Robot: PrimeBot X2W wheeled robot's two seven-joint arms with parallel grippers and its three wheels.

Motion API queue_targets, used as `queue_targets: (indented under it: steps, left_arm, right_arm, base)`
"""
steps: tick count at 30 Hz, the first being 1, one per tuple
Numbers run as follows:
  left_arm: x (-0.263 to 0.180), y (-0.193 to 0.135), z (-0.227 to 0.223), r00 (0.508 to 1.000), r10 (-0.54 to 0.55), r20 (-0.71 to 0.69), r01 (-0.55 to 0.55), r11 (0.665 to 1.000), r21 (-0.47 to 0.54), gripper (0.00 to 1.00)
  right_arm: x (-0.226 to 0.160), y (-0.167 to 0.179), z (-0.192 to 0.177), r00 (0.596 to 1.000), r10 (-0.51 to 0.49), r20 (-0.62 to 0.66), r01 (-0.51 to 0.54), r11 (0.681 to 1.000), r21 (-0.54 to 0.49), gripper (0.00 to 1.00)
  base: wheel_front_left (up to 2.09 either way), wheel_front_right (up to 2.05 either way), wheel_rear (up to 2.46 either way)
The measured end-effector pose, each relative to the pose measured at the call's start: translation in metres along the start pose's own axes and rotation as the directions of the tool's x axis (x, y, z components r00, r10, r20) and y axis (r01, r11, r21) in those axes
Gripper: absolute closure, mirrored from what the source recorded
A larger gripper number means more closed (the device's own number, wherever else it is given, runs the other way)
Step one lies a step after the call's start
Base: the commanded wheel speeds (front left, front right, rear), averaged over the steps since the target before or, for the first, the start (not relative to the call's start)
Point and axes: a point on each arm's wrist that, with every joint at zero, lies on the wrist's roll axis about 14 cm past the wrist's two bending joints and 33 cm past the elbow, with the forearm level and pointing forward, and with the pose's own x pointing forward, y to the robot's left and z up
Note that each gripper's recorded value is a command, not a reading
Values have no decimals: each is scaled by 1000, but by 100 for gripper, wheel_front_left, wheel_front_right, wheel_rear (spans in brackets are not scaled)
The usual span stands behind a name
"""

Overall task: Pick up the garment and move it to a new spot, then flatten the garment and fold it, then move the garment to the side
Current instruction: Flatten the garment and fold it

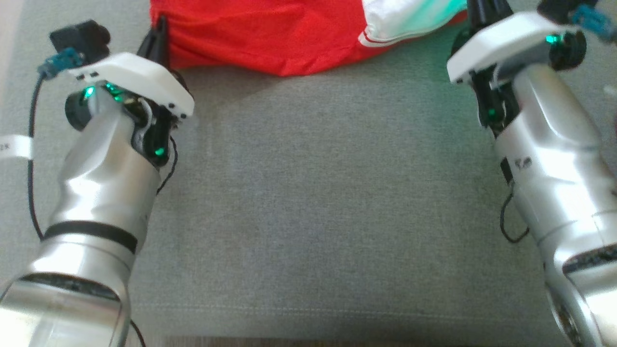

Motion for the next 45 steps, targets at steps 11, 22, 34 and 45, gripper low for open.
queue_targets:
  steps: [11, 22, 34, 45]
  left_arm:
    - [-68, 6, -50, 999, 17, -42, -20, 997, -73, 100]
    - [-155, 28, -56, 1000, 20, 18, -19, 1000, -11, 100]
    - [-218, 26, -43, 998, 55, -16, -55, 998, 26, 100]
    - [-216, 29, -67, 975, 48, -215, -48, 999, 4, 100]
  right_arm:
    - [-83, -3, -44, 1000, -8, -10, 9, 998, 62, 100]
    - [-210, -3, -39, 994, -106, -16, 107, 991, 75, 100]
    - [-290, 10, -29, 975, -173, -141, 184, 981, 68, 100]
    - [-265, 1, -51, 956, -163, -245, 187, 979, 76, 100]
  base:
    - [0, 0, 0]
    - [0, 0, 0]
    - [0, 0, 0]
    - [0, 0, 0]
